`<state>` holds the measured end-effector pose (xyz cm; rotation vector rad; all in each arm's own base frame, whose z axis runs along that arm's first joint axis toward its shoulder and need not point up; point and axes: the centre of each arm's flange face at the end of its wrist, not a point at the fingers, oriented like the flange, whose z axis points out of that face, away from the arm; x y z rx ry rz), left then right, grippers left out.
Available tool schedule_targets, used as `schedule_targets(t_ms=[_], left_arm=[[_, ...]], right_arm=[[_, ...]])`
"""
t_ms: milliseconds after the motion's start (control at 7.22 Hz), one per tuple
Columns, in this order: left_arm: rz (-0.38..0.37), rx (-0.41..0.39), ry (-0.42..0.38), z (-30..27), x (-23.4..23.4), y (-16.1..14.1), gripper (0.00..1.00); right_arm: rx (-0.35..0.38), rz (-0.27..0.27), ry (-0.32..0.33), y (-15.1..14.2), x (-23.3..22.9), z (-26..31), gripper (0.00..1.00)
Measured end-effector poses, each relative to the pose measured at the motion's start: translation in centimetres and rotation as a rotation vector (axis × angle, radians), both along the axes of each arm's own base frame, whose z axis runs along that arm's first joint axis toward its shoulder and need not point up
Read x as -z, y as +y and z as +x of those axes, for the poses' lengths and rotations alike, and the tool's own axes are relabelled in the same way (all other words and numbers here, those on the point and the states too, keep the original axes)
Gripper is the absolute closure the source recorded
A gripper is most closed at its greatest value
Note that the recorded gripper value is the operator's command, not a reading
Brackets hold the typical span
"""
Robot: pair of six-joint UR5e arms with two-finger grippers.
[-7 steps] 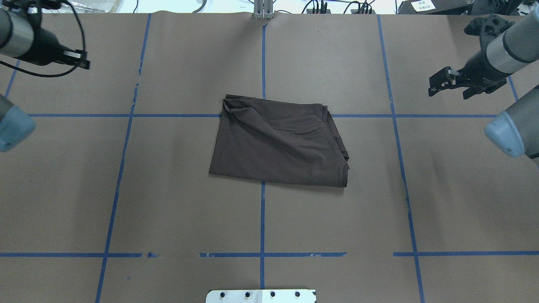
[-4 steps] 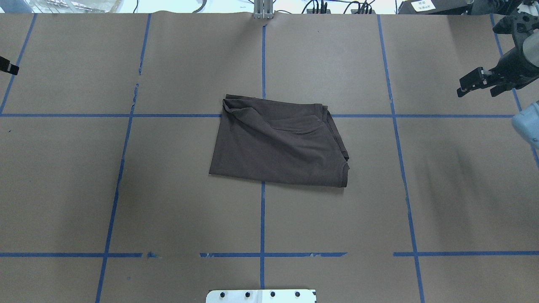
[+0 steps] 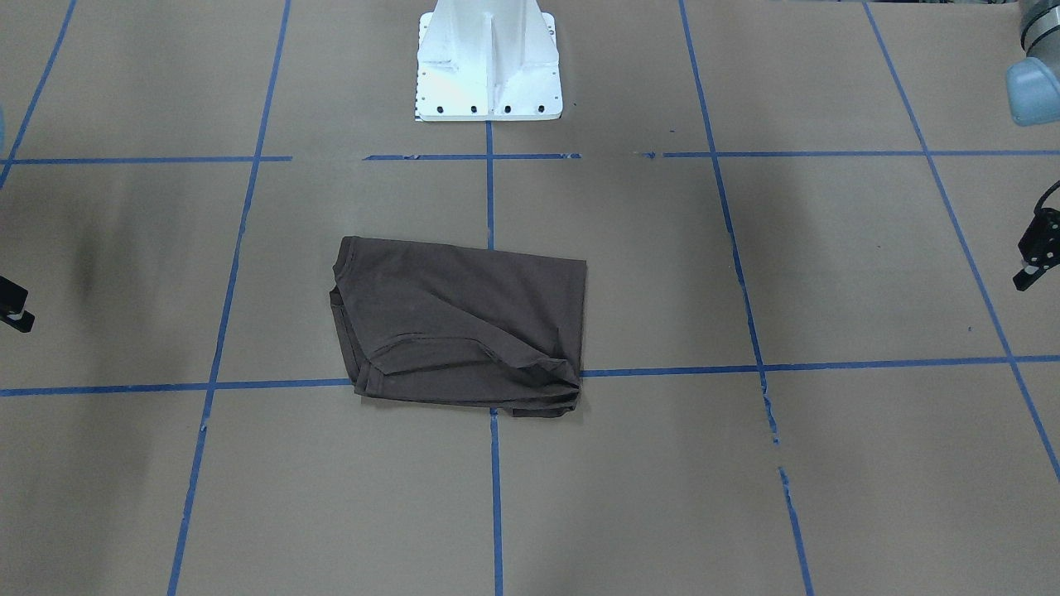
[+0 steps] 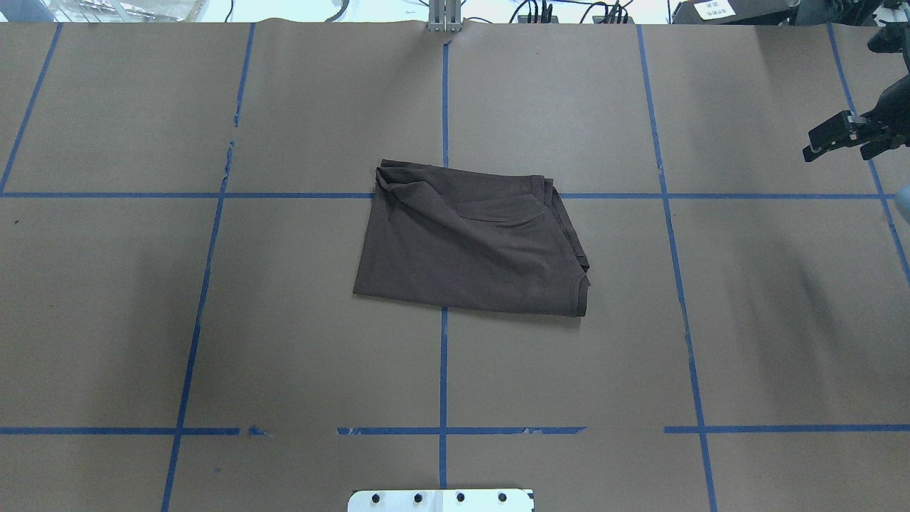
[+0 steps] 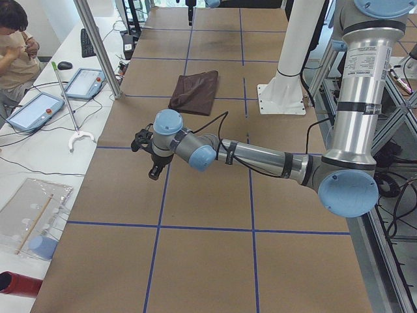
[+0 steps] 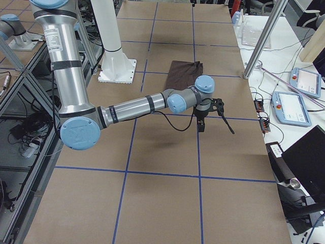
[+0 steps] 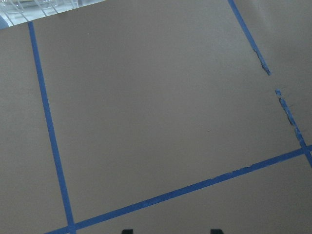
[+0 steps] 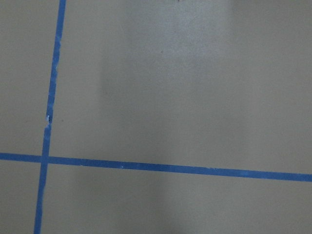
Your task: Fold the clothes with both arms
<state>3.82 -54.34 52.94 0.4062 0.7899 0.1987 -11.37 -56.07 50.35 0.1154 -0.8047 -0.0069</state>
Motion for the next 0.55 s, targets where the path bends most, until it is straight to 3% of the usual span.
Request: schedule_targets(t_ms=[138, 554], left_arm=[[-0.002, -0.005, -0.023, -0.5, -0.6, 0.0, 0.0], [-0.055, 0.006, -0.082, -1.0, -3.0, 0.7, 0.0]], right_arm=[[-0.003, 0.001, -0.002, 0.2, -0.4, 0.9, 0.0], [0.015, 0.014, 0.001, 0.8, -1.7, 2.6, 0.0]])
